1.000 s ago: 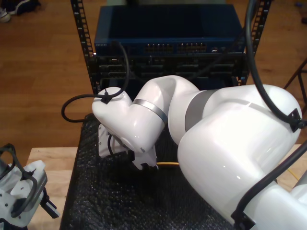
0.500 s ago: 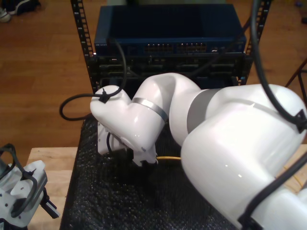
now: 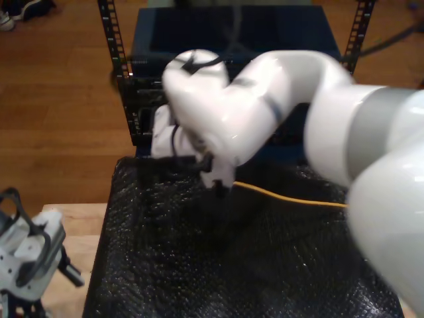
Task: Grab the cable and plug it in
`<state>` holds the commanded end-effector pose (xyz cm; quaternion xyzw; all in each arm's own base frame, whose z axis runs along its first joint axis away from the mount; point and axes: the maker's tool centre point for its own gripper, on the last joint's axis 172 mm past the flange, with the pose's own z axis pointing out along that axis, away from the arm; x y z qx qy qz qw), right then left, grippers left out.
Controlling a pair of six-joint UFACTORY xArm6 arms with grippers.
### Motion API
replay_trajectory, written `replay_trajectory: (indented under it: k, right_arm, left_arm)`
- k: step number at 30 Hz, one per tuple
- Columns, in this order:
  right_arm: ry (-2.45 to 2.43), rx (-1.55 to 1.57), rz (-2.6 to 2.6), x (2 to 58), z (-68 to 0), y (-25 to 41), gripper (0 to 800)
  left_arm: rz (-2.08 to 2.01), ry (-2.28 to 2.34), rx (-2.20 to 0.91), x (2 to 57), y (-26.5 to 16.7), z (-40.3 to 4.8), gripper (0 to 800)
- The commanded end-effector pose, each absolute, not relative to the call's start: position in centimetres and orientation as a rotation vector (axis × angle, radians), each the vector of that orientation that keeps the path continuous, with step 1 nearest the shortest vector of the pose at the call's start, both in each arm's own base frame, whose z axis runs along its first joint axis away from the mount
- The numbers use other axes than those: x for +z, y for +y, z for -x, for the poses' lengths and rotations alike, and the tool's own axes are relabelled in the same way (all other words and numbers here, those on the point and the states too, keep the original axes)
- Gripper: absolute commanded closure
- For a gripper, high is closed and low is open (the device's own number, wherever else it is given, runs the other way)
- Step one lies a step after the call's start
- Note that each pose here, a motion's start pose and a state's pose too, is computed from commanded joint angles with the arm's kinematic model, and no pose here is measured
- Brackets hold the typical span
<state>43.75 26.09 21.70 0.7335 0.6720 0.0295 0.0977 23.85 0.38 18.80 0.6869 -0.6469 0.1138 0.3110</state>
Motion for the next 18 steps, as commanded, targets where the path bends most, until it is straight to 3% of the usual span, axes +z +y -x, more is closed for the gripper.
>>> replay_trajectory:
  k: [18]
  right_arm:
    - [1.961,0.297,-2.376,30.4,-41.9,18.2,792]
  left_arm:
    - [-1.66,-1.695,0.403,24.1,-12.0,-28.8,0]
